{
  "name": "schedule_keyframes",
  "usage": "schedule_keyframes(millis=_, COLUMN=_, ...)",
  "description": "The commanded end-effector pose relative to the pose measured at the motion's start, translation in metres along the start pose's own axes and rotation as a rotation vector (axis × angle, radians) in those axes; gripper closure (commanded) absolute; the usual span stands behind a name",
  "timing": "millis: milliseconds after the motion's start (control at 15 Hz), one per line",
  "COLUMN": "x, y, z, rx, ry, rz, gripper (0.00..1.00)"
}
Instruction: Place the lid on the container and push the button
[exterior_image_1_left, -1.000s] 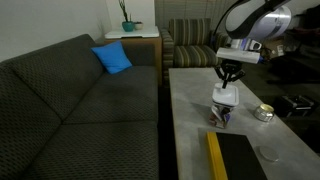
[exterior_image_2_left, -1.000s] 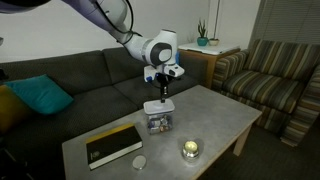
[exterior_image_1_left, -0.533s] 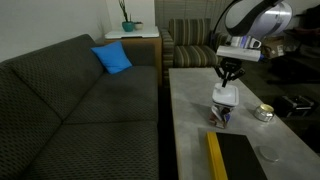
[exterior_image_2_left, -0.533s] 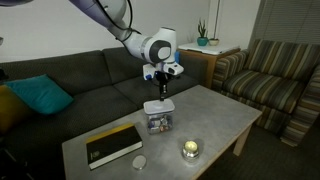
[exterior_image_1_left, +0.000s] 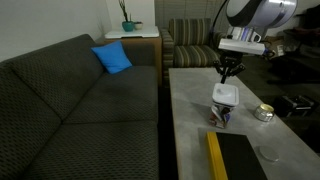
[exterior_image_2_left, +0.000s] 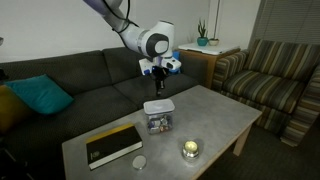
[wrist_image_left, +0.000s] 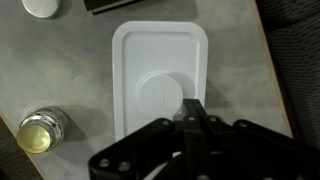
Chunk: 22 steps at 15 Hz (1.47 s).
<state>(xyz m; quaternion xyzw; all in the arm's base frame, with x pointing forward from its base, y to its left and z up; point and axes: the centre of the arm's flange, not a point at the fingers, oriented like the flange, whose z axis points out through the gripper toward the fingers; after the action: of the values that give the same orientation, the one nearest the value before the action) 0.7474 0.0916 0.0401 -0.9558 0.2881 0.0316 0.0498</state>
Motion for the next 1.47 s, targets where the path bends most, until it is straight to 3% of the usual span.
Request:
schedule_keyframes(millis=0, x=-0.029, y=0.026, z=-0.002, rx=0.005, ry=-0.05, rz=-0.021, gripper=1.0)
schedule_keyframes(millis=467, x=-0.023, y=0.043, z=0.044, rx=-0.06, ry=0.044, rz=-0.007, gripper=1.0)
schedule_keyframes(millis=1400, x=-0.023, y=0.038, z=0.016, rx=-0.056, ry=0.192, rz=-0.054, gripper=1.0)
